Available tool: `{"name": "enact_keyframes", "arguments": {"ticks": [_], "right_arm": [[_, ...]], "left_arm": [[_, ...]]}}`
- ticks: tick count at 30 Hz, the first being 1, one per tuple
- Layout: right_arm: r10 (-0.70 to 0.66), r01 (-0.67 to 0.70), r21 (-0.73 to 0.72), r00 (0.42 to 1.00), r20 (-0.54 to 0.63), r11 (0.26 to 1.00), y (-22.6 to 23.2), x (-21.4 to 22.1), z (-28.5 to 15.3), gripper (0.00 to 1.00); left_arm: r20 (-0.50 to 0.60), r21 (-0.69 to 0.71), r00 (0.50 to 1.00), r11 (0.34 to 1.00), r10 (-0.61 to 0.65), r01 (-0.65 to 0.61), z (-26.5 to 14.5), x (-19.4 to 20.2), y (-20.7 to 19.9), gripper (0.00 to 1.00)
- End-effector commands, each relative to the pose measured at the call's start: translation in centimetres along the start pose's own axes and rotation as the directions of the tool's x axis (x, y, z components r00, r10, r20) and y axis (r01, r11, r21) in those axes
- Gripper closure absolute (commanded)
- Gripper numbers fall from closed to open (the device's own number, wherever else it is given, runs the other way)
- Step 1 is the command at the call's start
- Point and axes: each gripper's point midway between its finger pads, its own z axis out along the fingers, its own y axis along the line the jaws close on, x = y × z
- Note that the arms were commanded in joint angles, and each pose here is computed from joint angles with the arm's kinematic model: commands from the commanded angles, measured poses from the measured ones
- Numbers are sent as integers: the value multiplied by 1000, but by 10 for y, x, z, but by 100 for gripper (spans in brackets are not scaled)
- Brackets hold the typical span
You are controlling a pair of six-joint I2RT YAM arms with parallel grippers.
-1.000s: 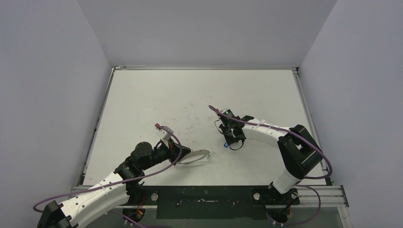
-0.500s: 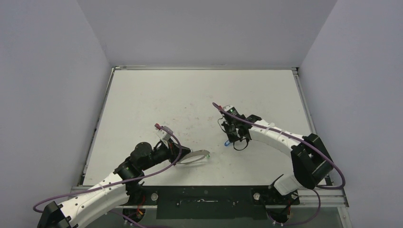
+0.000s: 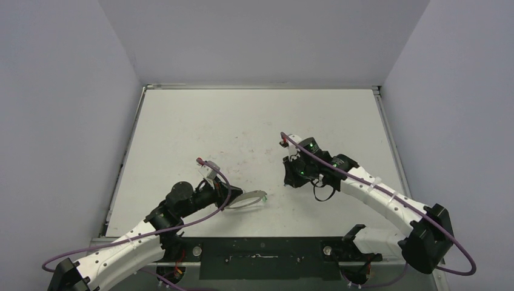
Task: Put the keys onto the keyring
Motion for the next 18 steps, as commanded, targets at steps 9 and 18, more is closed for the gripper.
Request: {"name": "enact_keyframes", "arguments": {"ticks": [9,18], "right_arm": [[-32,97,-448,988,151,889,117,2,-38,100],[8,119,-516,971,238,848,157,-17,-35,100]], "left_arm": [[85,32,996,999,20,-23,3,-27,-11,100],[87,38,996,999,21,-25,3,-24,-10,100]]}}
